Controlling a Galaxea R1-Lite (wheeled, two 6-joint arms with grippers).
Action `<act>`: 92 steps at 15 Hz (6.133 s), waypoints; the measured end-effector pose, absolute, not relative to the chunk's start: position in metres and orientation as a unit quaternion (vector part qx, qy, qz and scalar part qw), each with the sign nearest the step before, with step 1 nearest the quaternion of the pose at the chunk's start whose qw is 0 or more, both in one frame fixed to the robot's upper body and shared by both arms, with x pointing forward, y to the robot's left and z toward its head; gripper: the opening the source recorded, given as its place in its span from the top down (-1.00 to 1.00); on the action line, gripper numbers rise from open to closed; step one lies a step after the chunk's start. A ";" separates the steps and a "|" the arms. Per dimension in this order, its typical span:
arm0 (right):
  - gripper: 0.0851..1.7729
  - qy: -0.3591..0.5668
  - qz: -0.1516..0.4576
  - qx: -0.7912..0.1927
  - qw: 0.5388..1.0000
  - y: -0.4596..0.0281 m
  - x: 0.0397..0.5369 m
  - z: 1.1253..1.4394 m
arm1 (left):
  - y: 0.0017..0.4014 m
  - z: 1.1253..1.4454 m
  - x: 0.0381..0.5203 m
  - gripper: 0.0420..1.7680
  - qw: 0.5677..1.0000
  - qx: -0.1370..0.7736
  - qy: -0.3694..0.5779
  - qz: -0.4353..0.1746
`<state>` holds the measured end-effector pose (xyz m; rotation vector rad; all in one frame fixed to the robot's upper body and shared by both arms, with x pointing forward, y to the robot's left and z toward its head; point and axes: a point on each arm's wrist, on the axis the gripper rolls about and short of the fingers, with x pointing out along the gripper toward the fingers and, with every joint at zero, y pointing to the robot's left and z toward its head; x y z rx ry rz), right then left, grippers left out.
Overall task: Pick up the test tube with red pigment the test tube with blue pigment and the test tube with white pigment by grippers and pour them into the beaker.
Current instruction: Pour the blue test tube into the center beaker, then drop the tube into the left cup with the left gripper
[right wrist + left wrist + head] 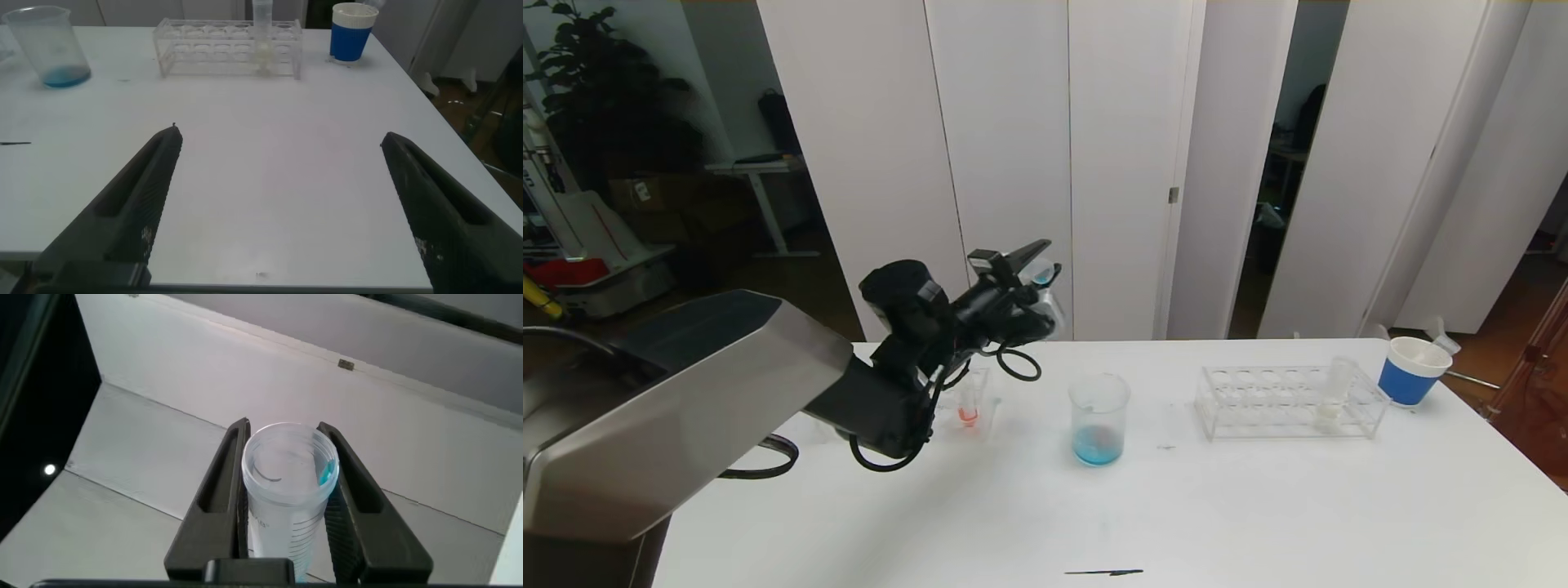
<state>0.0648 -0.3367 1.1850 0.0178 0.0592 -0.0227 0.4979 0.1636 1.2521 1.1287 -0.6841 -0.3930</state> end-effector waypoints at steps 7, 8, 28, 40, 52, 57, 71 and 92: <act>-0.97 0.030 -0.011 0.009 0.999 -0.337 0.065 1.185 | 0.168 1.303 0.480 0.35 0.940 0.298 -0.108 -0.123; -0.97 0.030 -0.012 0.009 0.999 -0.337 0.065 1.185 | 0.169 1.311 0.476 0.35 0.956 0.247 -0.093 -0.126; -0.97 0.030 -0.011 0.009 0.999 -0.337 0.065 1.185 | 0.353 1.333 0.484 0.35 0.983 0.003 -0.106 0.151; -0.97 0.030 -0.011 0.009 0.999 -0.337 0.065 1.185 | 0.436 1.224 0.518 0.35 0.968 0.053 -0.037 0.241; -0.97 0.030 -0.011 0.009 0.999 -0.337 0.065 1.185 | 0.435 1.181 0.517 0.35 0.971 0.014 0.039 0.234; -0.97 0.030 -0.011 0.009 0.999 -0.337 0.065 1.185 | 0.434 1.178 0.519 -0.77 0.972 0.019 0.044 0.232; -0.97 0.030 -0.011 0.009 0.999 -0.337 0.065 1.185 | 0.381 1.319 0.418 -0.97 0.982 0.025 0.025 0.185; -0.97 0.030 -0.011 0.009 0.999 -0.337 0.065 1.185 | 0.334 1.236 0.046 -0.97 0.996 0.081 -0.039 0.013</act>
